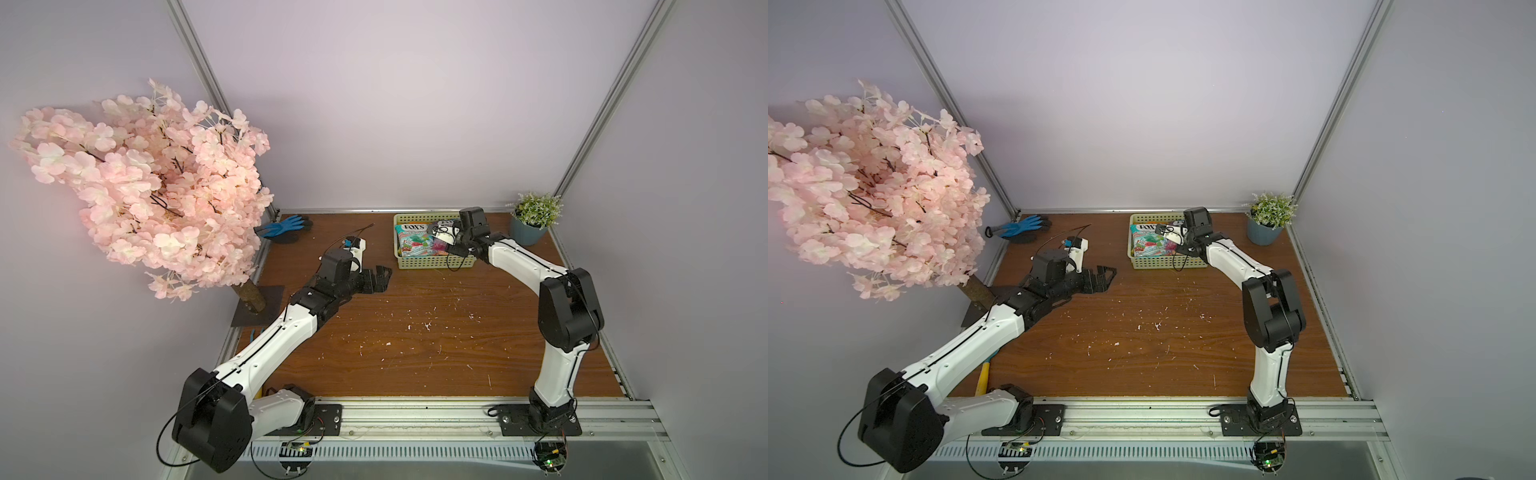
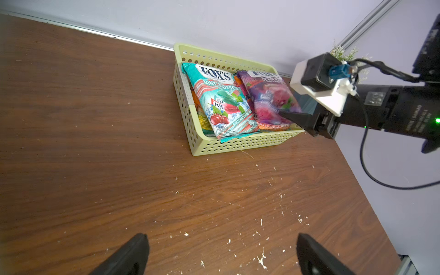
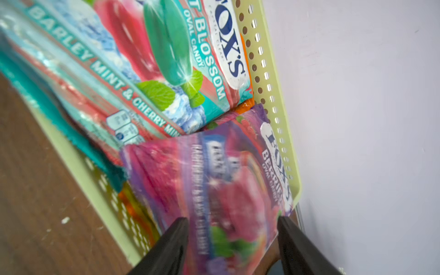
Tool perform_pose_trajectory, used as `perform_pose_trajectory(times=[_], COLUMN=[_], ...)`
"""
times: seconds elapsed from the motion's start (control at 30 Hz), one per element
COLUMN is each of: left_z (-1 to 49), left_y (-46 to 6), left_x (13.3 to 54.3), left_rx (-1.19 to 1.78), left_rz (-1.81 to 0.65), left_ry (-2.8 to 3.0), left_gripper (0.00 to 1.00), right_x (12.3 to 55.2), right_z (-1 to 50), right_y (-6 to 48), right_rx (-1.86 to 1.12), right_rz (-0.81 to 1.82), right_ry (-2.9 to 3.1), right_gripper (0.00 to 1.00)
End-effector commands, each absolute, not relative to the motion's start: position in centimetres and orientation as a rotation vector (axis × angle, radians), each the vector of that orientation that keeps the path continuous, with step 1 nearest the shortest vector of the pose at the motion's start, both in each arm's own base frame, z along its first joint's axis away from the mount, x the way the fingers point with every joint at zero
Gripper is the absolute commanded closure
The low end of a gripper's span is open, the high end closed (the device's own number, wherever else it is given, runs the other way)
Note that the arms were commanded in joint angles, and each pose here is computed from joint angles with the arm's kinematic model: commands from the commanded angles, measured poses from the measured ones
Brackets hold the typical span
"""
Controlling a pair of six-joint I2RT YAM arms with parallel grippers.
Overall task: Put the candies in the basket
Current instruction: Adjust the candy in the basket, then reset both arms
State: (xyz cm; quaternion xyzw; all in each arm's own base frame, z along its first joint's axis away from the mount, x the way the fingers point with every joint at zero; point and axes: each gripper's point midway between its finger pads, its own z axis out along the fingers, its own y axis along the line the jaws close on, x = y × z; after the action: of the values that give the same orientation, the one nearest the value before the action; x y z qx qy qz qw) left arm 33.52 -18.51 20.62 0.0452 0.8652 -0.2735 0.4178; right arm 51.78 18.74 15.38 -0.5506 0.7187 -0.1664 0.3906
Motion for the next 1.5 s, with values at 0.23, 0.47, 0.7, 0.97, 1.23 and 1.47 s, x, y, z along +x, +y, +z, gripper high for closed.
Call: perform_pose_trajectory(times=[0.23, 0.47, 0.7, 0.97, 1.23, 1.47], left_z=[20.5, 23.3, 26.7, 23.5, 17.7, 14.0], left_y=[-17.7, -15.5, -14.0, -8.7, -3.7, 1.1], left_x=[34.2, 35.6, 35.7, 34.7, 34.5, 35.8], left_rx=[0.098, 0.092, 0.183, 0.101, -0.099, -0.19], left_rz=[-0.627, -0.457, -0.319, 0.013, 0.239, 0.42], left_ry=[2.175, 2.034, 1.759, 1.635, 1.7, 1.857], left_gripper=[0.0, 0.0, 0.0, 0.0, 0.0, 0.0], right_x=[51.2, 46.8, 40.4, 35.1, 35.8, 37.5], right_z=[17.3, 22.3, 25.8, 21.4, 17.6, 17.1], right_y=[18.3, 17.9, 16.5, 10.7, 7.2, 3.6], right_rx=[-1.303, -1.113, -0.677, -0.21, -0.053, -0.028], right_rz=[-0.384, -0.213, 0.094, 0.135, 0.008, -0.098], right_ry=[1.847, 1.87, 1.875, 1.881, 1.812, 1.72], right_gripper=[0.34, 0.28, 0.01, 0.01, 0.01, 0.01])
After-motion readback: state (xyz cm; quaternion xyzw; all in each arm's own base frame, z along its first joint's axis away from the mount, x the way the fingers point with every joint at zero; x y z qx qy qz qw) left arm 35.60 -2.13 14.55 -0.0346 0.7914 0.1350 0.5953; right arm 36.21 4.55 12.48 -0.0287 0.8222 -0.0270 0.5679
